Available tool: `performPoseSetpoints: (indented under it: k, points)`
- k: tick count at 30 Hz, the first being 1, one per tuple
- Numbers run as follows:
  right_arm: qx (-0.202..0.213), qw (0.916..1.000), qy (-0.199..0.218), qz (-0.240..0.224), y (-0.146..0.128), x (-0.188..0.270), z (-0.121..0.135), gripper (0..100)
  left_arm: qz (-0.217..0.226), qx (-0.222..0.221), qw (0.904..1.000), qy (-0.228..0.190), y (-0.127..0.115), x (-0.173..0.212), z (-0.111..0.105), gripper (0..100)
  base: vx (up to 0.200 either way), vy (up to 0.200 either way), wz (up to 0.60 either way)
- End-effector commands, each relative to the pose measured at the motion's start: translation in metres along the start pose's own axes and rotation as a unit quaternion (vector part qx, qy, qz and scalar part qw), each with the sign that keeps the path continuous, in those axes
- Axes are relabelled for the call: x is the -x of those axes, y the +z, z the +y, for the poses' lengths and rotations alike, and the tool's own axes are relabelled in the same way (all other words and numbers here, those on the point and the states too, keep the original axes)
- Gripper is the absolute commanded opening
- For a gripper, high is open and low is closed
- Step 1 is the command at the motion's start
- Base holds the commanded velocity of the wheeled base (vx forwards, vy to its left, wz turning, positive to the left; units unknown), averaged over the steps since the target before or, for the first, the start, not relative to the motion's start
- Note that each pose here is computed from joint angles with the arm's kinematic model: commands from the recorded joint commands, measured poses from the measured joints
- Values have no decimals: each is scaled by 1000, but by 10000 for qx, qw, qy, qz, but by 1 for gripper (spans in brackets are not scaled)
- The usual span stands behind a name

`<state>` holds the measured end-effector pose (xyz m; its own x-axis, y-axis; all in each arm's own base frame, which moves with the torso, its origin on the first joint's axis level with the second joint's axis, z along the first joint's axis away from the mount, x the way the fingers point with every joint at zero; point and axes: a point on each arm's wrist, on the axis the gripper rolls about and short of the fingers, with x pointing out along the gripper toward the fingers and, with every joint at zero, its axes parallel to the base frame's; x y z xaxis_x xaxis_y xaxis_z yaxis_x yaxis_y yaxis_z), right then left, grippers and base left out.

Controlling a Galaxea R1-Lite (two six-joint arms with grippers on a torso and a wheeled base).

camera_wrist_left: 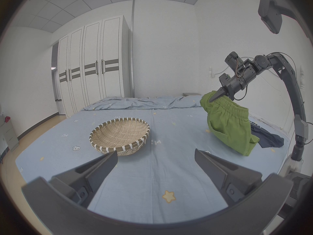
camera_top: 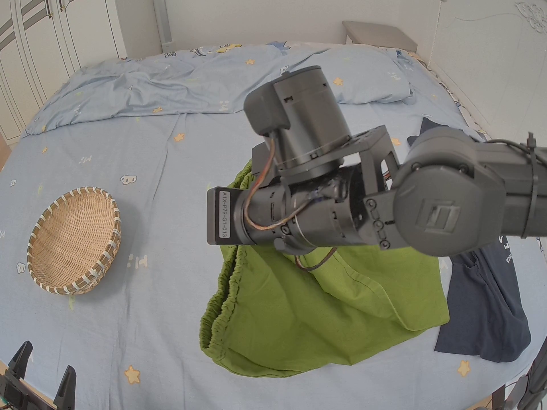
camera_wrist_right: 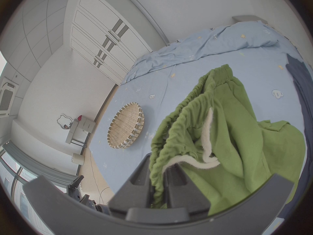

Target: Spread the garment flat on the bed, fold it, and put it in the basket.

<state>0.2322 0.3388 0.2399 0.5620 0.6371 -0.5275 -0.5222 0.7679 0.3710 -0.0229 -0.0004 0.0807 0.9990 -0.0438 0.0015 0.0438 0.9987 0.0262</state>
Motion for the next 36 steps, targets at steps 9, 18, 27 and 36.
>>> performPoseSetpoints:
  k: [9, 18, 27, 36]
  points:
    - [60, 9995, -57, 302, -15, -34, -1, 100, 76, -5, 10000, -5, -5, -1, 0, 100, 0, 0, 0]
    - [167, 9980, -172, 592, -30, -50, -1, 100, 68, -5, 10000, -13, -5, -1, 0, 100, 0, 0, 0]
    - [-25, 9974, -400, 602, -14, -9, -22, 100, -270, 36, 9996, -82, 13, 4, 0, 100, 0, 0, 0]
    - [-679, 9973, -226, 148, -1, 133, -93, 100, 717, 691, 9833, -1526, 109, -20, -2, 100, 0, 0, 0]
